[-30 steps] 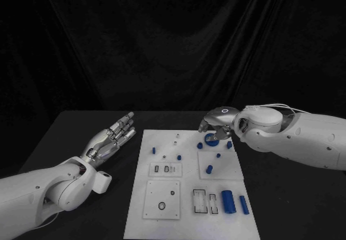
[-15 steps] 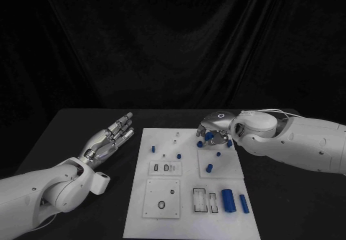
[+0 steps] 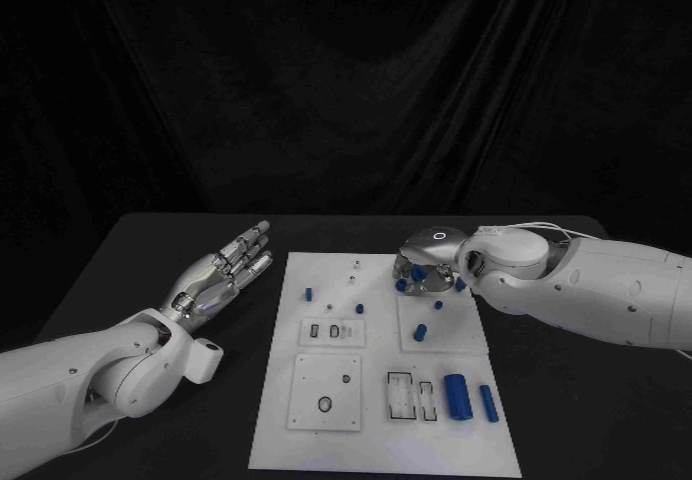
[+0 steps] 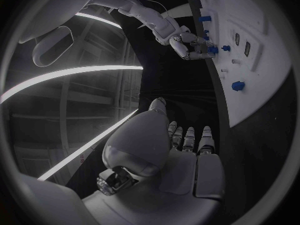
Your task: Assemble the parts on the task board
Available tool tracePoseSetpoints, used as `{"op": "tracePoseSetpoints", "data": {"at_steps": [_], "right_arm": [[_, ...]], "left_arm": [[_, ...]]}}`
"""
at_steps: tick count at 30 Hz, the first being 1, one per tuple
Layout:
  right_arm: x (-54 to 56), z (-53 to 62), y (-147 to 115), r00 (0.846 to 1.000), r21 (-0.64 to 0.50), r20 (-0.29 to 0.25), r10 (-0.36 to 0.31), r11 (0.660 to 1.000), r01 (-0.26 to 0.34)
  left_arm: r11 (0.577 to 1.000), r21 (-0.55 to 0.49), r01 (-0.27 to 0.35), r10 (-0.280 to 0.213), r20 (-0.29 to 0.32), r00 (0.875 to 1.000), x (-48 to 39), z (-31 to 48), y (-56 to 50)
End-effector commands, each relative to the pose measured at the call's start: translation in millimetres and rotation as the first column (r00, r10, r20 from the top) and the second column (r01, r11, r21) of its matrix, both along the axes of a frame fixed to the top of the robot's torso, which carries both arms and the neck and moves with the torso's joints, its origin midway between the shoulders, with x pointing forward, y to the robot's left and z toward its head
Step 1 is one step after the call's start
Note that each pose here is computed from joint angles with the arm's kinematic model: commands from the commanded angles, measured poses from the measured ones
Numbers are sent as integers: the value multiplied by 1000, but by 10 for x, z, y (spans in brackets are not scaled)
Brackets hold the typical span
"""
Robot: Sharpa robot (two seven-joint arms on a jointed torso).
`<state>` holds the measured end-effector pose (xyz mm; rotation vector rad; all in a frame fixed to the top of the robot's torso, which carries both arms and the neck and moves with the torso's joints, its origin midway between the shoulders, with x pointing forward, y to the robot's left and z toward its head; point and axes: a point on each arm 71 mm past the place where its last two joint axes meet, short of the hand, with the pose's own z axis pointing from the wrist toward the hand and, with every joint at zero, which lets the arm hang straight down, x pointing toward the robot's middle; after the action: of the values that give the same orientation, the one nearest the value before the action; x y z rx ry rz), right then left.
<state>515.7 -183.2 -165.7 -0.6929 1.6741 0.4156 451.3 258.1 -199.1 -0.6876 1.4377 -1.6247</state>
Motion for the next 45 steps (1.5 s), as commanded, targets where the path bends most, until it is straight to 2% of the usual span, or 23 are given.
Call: {"op": "tracePoseSetpoints", "data": {"at_steps": [1, 8, 14, 19, 23, 27, 33, 38, 45], "right_arm": [[5, -20, 21, 1000, 9, 19, 23, 1000, -24], [32, -87, 56, 999, 23, 27, 41, 999, -41], [33, -85, 51, 998, 70, 37, 47, 996, -50], [14, -27, 54, 997, 112, 64, 54, 992, -61], [19, 85, 99, 995, 135, 84, 54, 989, -65], [69, 221, 216, 993, 164, 102, 53, 984, -69], [201, 291, 414, 992, 175, 117, 48, 982, -68], [295, 295, 546, 991, 168, 122, 48, 983, -68], [380, 222, 650, 993, 150, 106, 43, 987, -58]], "left_arm": [[998, -56, 36, -31, 85, 996, -17, 82, -20], [997, -55, 45, -41, 74, 996, -9, 72, -30], [998, -52, 45, -42, 68, 997, 0, 64, -23], [998, -49, 45, -42, 63, 997, 4, 59, -15], [998, -47, 43, -40, 60, 997, 9, 55, -8], [998, -44, 42, -40, 57, 998, 18, 50, -11], [998, -44, 48, -45, 56, 997, 31, 45, -44], [998, -45, 50, -47, 55, 997, 33, 43, -57], [998, -44, 50, -48, 54, 997, 33, 42, -59]]}}
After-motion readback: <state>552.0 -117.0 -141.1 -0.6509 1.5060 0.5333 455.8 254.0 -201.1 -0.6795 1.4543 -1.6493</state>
